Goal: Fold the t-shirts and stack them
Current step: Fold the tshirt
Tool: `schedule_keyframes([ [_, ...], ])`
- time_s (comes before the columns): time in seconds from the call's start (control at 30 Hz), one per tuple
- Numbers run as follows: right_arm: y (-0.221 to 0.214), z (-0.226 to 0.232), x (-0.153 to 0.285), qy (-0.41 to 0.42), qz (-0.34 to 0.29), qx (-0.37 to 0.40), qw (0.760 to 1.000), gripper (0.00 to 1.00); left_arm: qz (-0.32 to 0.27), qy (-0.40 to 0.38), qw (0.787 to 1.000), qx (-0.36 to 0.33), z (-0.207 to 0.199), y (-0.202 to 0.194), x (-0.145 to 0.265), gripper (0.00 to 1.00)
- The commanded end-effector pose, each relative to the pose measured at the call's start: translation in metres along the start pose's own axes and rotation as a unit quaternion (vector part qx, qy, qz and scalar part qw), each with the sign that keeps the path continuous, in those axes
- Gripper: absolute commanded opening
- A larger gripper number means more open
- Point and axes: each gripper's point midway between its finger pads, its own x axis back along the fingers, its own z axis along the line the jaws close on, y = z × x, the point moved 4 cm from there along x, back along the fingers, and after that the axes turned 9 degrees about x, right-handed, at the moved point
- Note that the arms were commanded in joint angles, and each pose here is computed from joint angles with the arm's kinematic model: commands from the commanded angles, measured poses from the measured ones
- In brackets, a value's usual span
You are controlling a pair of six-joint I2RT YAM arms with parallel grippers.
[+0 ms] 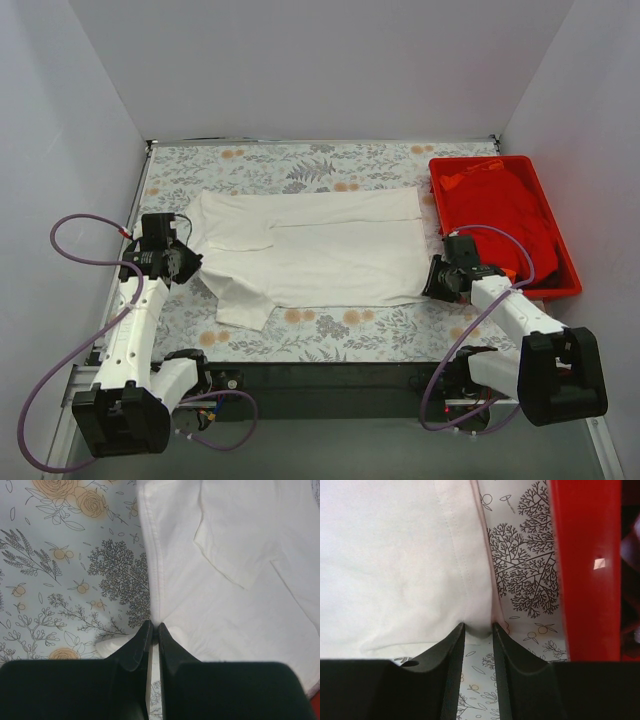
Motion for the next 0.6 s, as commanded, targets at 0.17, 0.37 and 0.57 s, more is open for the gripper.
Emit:
schedule_keyframes([
  [0.17,-0.042,-0.018,-0.008,-0.048,0.093,-0.012,0.994,0.26,-0.015,-0.012,1.000,0.005,0.001,0.003,0.007,0.00],
  [0.37,-0.037,-0.015,-0.005,-0.036,0.092,-0.008,0.995,0.01,-0.031,-0.006,0.999,0.005,0.000,0.009,0.010,0.00],
  [0.57,-0.015,-0.010,0.012,-0.027,0.060,0.012,0.998,0.01,-0.032,-0.002,0.999,-0.001,-0.001,0.012,0.011,0.00],
])
